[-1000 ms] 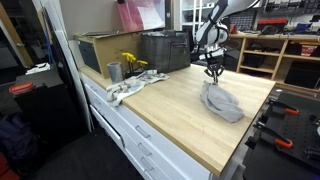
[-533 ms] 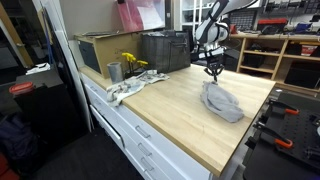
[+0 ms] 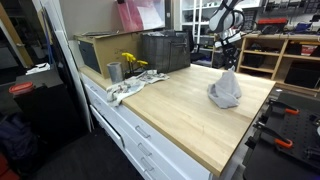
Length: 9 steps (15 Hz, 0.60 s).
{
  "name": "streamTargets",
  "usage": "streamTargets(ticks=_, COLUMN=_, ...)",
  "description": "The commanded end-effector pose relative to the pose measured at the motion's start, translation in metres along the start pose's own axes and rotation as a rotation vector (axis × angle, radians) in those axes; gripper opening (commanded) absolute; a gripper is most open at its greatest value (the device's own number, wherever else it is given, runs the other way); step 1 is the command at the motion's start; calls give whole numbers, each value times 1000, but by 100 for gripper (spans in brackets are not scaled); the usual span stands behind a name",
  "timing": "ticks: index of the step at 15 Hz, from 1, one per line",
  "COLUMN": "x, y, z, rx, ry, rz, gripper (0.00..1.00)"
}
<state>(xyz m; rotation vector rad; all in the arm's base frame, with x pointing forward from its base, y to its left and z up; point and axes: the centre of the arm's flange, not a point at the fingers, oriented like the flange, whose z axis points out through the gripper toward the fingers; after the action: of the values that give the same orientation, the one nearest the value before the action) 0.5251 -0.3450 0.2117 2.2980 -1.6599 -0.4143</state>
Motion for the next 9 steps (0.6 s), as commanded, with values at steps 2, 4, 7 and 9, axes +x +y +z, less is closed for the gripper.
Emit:
streamTargets(ticks=2, x=-7, y=22, z=-24, rx=13, ry=127, rz=-21, gripper=0)
streamTargets(ticks=4, x=-20, y=26, z=-38, rx=64, ry=105, rz=-50, gripper=0)
streamTargets(ticks=7, x=-56, y=24, z=-60, rx=162, ry=-30, rz=-97, gripper=0)
streamTargets(ticks=9, x=-88, y=13, z=-73, rx=216, ry=-107, rz=-143, gripper=0)
